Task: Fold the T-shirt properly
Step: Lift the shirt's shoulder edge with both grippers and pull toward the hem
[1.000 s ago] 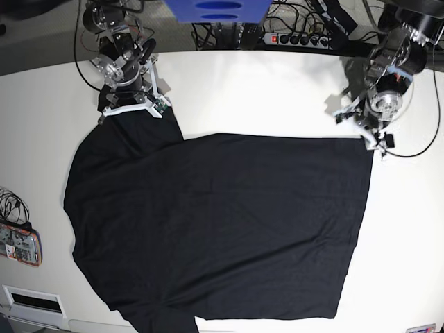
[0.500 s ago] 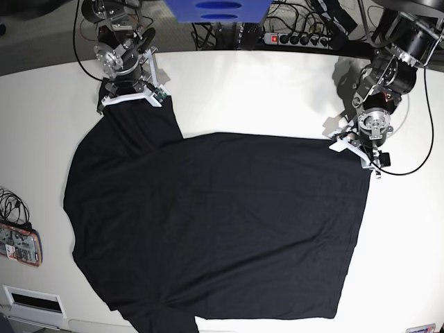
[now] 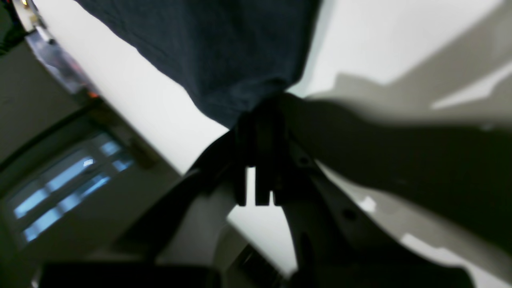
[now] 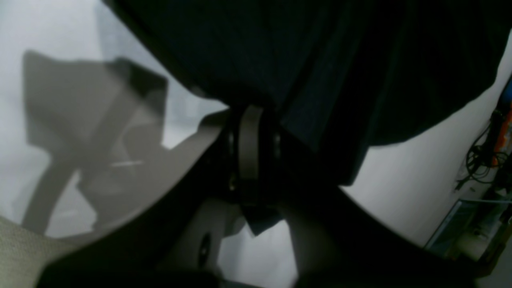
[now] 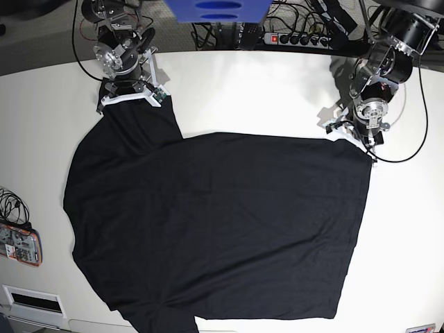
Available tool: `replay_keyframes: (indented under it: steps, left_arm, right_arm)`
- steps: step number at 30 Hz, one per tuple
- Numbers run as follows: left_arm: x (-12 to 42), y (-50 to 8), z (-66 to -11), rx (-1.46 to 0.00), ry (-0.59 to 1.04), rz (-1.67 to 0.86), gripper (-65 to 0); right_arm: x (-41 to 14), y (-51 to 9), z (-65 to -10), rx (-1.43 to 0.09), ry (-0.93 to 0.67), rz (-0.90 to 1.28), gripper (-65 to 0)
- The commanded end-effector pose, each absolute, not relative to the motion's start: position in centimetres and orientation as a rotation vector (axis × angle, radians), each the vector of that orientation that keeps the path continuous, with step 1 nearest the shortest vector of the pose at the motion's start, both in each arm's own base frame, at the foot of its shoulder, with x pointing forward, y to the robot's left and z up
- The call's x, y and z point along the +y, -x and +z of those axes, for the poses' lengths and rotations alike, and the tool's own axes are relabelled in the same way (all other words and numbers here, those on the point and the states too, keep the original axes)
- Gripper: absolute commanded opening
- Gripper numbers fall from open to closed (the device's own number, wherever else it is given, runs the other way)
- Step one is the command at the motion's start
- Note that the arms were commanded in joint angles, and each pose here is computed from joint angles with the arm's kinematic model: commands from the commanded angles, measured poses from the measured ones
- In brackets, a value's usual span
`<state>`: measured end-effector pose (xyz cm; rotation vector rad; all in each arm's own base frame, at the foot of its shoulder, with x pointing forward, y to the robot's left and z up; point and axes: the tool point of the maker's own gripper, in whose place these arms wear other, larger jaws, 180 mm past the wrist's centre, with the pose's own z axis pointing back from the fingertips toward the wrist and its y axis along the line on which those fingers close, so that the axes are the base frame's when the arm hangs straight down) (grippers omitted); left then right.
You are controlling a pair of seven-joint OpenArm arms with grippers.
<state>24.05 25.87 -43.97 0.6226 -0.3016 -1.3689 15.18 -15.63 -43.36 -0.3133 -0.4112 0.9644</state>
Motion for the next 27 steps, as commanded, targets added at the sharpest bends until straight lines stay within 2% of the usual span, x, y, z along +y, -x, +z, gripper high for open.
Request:
replay_keyframes:
  steps: [1,6,13,20,24,27]
  left_arm:
    - [25.6,-24.0,-43.3,-0.323,-0.608,-1.367,-65.0]
    - [24.8,-25.9,-40.4,-0.432,-0.641,-1.288,-65.0]
    - [25.6,-27.4,-38.5,-0.5,-0.669,-1.174,-65.0]
    - [24.4,-29.2,-37.0,-0.687,-0.611,-1.026,-65.0]
    - [24.8,-30.1,-36.1,-0.738,-0.626,-0.968,-65.0]
    - [25.2,-31.9,-35.8,-0.754,-0.637,-0.932,-65.0]
  right_arm:
    - [-15.6,-14.9,-43.2,-0.405,0.303,0.97,-65.0]
    - [-15.6,-16.1,-42.5,-0.433,0.32,0.966,-65.0]
    - [-16.1,-19.1,-40.9,-0.509,0.363,0.942,-65.0]
    - [-18.4,-24.6,-37.5,-0.665,0.441,0.825,-65.0]
    - [-18.9,-27.0,-35.9,-0.72,0.476,0.801,-65.0]
    - [-18.8,-30.5,-33.0,-0.815,0.518,0.784,-65.0]
